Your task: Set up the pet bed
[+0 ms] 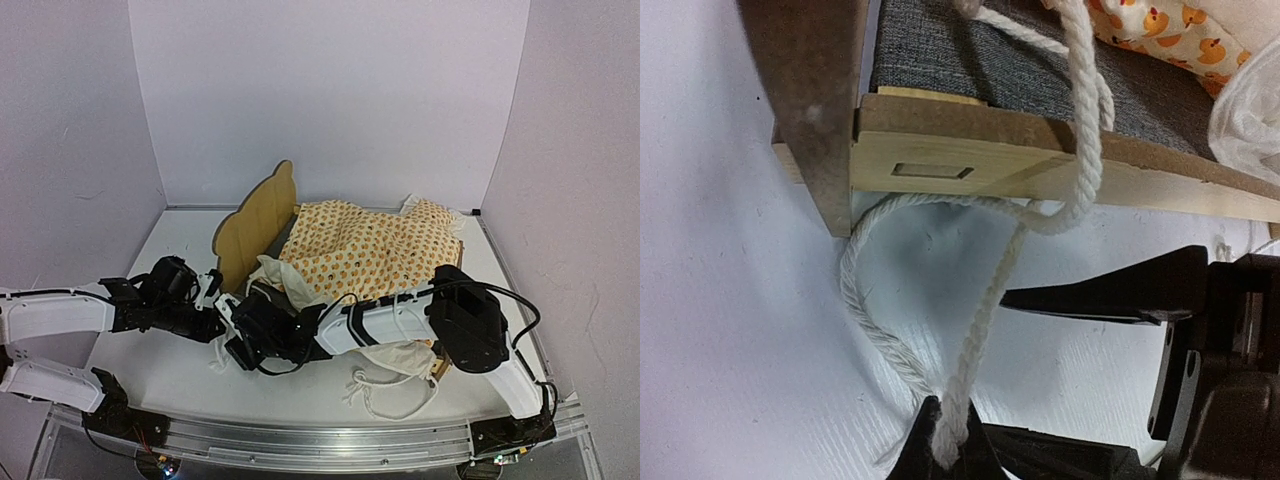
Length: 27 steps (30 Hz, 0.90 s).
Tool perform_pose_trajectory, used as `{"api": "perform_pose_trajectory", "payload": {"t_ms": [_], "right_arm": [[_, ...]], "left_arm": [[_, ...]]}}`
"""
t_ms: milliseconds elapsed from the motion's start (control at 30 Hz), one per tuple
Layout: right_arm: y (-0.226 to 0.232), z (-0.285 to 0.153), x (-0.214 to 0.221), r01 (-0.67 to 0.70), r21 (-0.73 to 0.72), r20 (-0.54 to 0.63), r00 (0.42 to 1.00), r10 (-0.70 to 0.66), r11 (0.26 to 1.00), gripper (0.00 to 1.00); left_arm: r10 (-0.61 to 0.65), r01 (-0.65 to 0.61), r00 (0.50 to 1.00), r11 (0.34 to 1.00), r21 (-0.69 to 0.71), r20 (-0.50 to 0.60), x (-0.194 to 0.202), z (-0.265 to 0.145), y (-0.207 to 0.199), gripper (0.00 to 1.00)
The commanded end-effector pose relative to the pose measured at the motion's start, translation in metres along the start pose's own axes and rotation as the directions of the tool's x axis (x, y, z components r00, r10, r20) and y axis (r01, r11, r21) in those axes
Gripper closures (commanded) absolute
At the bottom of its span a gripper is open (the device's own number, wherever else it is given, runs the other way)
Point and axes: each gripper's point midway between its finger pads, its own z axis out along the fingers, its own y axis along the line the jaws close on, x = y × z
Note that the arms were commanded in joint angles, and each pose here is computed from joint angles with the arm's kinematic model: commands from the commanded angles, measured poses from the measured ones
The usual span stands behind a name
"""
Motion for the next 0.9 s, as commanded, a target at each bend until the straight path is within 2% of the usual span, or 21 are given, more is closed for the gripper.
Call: {"api": "perform_pose_trajectory", "payload": {"t_ms": [0,367,533,600,667,767,867], "right_arm": [[0.013,0.000,-0.017,-0.001,0.068,0.100,0.995,-0.006,0.998,0.42],[0.015,0.024,-0.011,-0.073,0.116,0.136,0.989,0.057,0.991,0.29],[0.023,0.035,0.012,-0.006,0.126,0.040,0.999,0.001,0.992,0.29],[0.024,0.035,0.028,0.035,0.130,0.002,0.999,-0.035,0.991,0.34],[0.020,0.028,0.045,0.050,0.131,-0.040,0.998,-0.045,0.990,0.46],[0.016,0.002,0.050,0.056,0.112,-0.060,0.997,-0.050,0.992,0.76],[0.008,-0.040,0.039,0.061,0.100,-0.042,0.997,-0.057,0.993,1.00]], "left_arm": [[-0.030,0.029,0.994,0.999,0.014,0.108,-0.037,-0.016,-0.011,0.96],[-0.124,0.137,0.978,0.988,-0.070,0.168,-0.035,-0.023,0.010,0.93],[-0.145,0.158,0.976,0.985,-0.069,0.160,-0.031,-0.022,0.012,0.93],[-0.150,0.160,0.977,0.985,-0.061,0.154,-0.030,-0.021,0.010,0.93],[-0.151,0.161,0.977,0.985,-0.058,0.152,-0.029,-0.021,0.010,0.93],[-0.151,0.157,0.980,0.987,-0.042,0.132,-0.024,-0.019,0.008,0.93],[-0.132,0.131,0.990,0.991,0.031,0.049,-0.012,-0.012,-0.007,0.99]]}}
